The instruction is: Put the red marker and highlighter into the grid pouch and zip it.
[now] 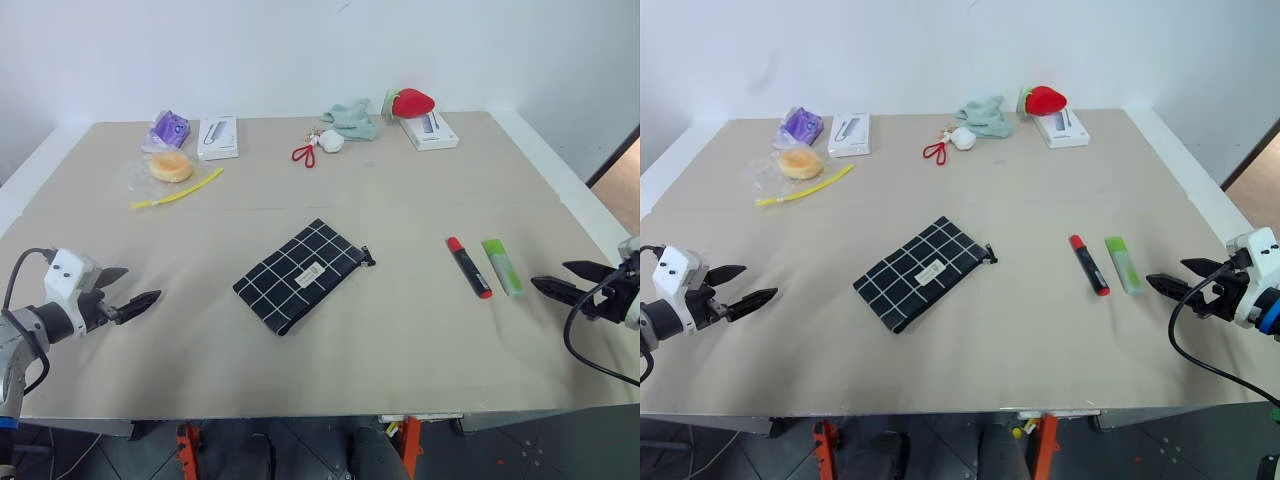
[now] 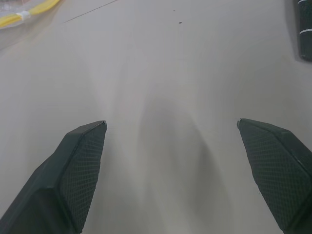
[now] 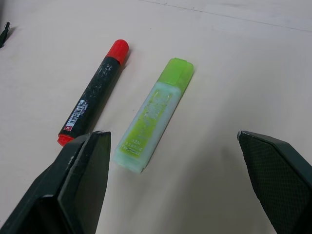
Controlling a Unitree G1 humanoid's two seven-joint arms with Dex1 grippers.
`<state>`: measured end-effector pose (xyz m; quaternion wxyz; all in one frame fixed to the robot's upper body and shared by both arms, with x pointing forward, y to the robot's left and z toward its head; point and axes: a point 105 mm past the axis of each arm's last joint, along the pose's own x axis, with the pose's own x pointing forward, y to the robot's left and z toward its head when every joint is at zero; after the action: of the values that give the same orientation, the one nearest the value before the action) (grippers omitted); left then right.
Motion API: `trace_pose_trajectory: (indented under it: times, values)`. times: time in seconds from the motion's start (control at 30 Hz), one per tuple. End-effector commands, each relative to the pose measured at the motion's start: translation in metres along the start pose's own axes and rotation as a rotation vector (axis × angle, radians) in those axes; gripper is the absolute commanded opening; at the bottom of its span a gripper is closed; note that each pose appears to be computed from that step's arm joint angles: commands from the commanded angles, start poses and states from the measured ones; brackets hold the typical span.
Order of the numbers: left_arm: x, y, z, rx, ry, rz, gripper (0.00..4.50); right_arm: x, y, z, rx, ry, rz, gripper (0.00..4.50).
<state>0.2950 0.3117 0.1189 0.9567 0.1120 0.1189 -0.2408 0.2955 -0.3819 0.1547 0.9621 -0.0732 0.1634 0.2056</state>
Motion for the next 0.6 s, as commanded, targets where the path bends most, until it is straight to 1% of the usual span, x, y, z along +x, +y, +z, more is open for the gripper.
trace_pose_trajectory:
  times: [0.03, 0.27, 0.6]
  values:
    - [-0.004, 0.005, 0.010, 0.034, -0.027, 0.023, 4.43, -0.007, -0.007, 0.009, -0.041, -0.003, -0.034, 4.47]
    - [-0.005, 0.008, 0.012, 0.025, -0.036, 0.047, 4.43, -0.010, -0.012, 0.003, -0.042, 0.023, -0.049, 4.47]
    - [-0.005, 0.009, 0.013, 0.008, -0.048, 0.052, 4.43, -0.013, -0.017, 0.008, -0.051, 0.011, -0.073, 4.47]
